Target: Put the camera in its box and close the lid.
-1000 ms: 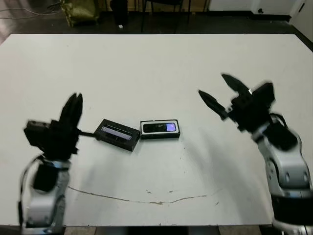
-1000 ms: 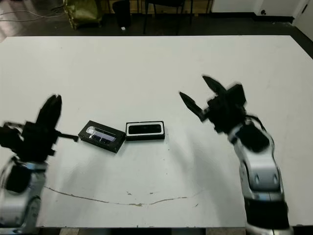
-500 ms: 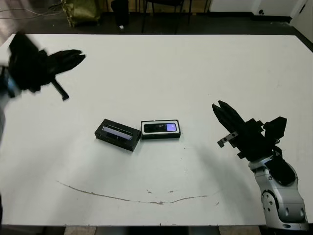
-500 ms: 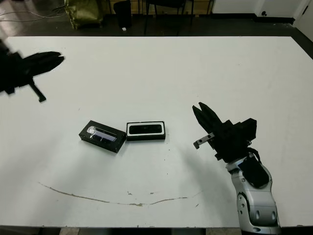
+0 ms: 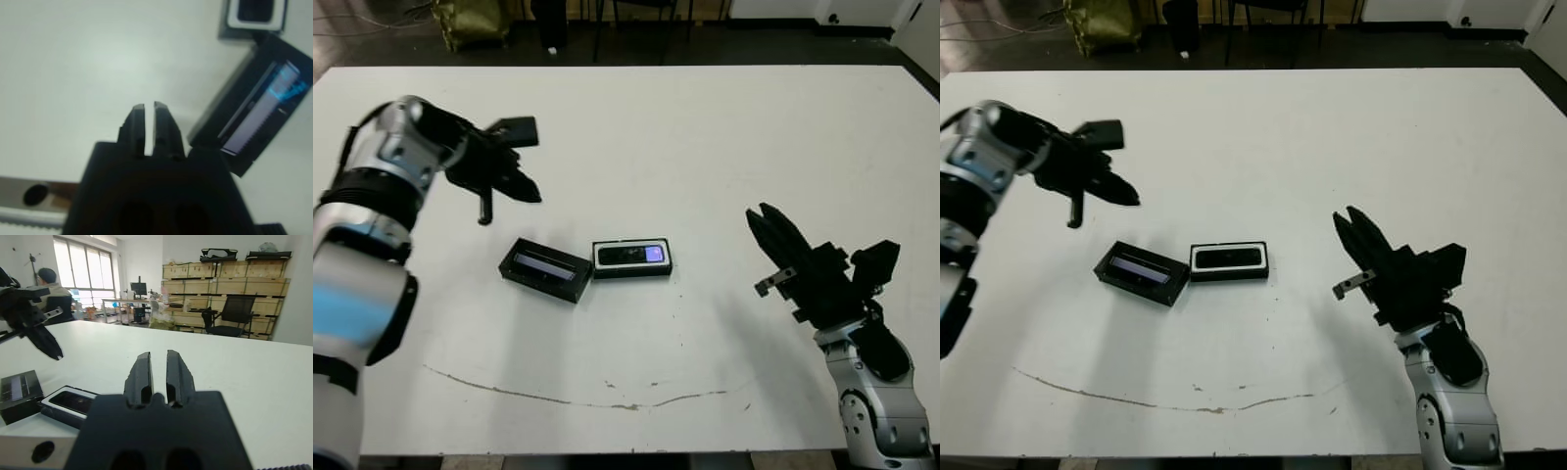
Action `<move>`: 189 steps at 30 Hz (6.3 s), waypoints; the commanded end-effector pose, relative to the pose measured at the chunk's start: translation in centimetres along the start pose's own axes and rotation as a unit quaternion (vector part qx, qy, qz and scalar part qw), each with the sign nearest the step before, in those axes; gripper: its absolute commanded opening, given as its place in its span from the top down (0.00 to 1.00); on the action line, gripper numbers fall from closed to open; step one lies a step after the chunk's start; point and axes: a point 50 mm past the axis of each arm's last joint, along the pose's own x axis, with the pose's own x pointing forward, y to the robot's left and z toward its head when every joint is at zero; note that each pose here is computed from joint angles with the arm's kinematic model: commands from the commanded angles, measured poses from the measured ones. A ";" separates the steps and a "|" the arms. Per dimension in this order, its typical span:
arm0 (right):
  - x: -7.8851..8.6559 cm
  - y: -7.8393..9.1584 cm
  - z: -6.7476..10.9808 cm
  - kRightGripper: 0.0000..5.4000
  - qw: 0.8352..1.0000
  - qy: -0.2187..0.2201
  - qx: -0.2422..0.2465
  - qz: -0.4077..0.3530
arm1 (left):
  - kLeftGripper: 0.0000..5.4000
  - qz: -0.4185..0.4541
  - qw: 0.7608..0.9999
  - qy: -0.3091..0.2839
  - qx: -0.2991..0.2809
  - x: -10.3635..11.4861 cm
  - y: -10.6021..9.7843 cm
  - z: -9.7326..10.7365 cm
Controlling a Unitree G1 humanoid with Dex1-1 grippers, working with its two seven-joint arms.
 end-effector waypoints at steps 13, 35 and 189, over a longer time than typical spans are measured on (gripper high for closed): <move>-0.4 -0.2 -0.4 1.00 1.000 0.010 -0.006 0.001 | 1.00 -0.024 0.993 0.103 0.052 1.7 -0.3 0.0; -0.8 -0.1 -0.5 1.00 1.000 0.027 -0.004 -0.009 | 1.00 -0.127 0.987 0.080 0.061 0.7 -2.8 -3.2; -1.6 1.1 0.2 1.00 0.998 0.057 -0.015 0.006 | 0.00 0.191 0.916 -0.343 -0.080 -4.1 -16.4 -5.2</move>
